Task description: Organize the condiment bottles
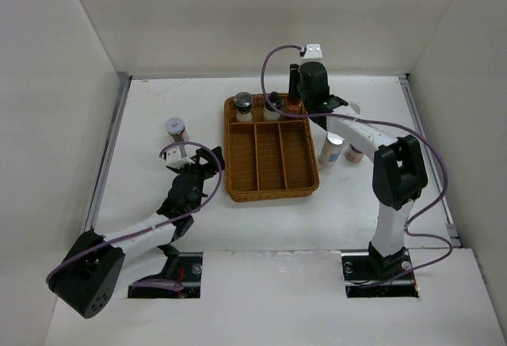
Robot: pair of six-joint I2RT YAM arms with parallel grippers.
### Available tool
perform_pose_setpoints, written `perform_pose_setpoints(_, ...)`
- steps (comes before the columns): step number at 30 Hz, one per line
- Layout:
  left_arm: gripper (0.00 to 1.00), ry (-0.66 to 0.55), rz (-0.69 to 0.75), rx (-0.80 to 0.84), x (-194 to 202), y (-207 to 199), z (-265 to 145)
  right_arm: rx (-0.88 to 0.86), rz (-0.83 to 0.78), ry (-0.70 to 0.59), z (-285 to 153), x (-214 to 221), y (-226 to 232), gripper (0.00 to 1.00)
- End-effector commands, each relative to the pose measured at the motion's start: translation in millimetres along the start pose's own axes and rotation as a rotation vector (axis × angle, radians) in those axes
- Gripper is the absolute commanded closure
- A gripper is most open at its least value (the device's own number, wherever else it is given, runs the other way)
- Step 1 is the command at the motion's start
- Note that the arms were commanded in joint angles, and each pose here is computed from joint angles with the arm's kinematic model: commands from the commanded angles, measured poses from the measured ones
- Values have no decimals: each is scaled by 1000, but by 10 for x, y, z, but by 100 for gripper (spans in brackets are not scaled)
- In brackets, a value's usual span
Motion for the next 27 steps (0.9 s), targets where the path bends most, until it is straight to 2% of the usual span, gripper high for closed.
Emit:
perform_pose_setpoints(1, 20, -22, -26, 42, -56, -92, 10, 5, 78, -227, -60, -662, 8, 65)
perform_pose_setpoints(8, 20, -19, -23, 41, -51, -84, 14, 16, 61, -169, 5, -233, 35, 61)
perform_pose_setpoints(12, 20, -16, -19, 34, -40, -66, 24, 13, 58, -150, 17, -42, 47, 50)
perform_pose_setpoints(18, 20, -32, -15, 18, -85, -16, 22, 4, 56, -148, -5, -17, 53, 35)
perform_pose_setpoints(23, 20, -44, -14, 7, -136, 15, 12, -3, 64, -167, -55, -122, 85, 27)
perform_pose_setpoints(27, 20, -46, -11, -3, -166, 13, 9, -6, 72, -183, -127, -223, 82, 25)
Point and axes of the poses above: each gripper's point midway between its finger pads, its own z axis out along the fingers, its own y axis along the line the jaws close on, x = y × z, the point moved 2 cm from there along -z, back along the fingers, and after that the axes turned 9 degrees about -z, right-handed, at the moved point
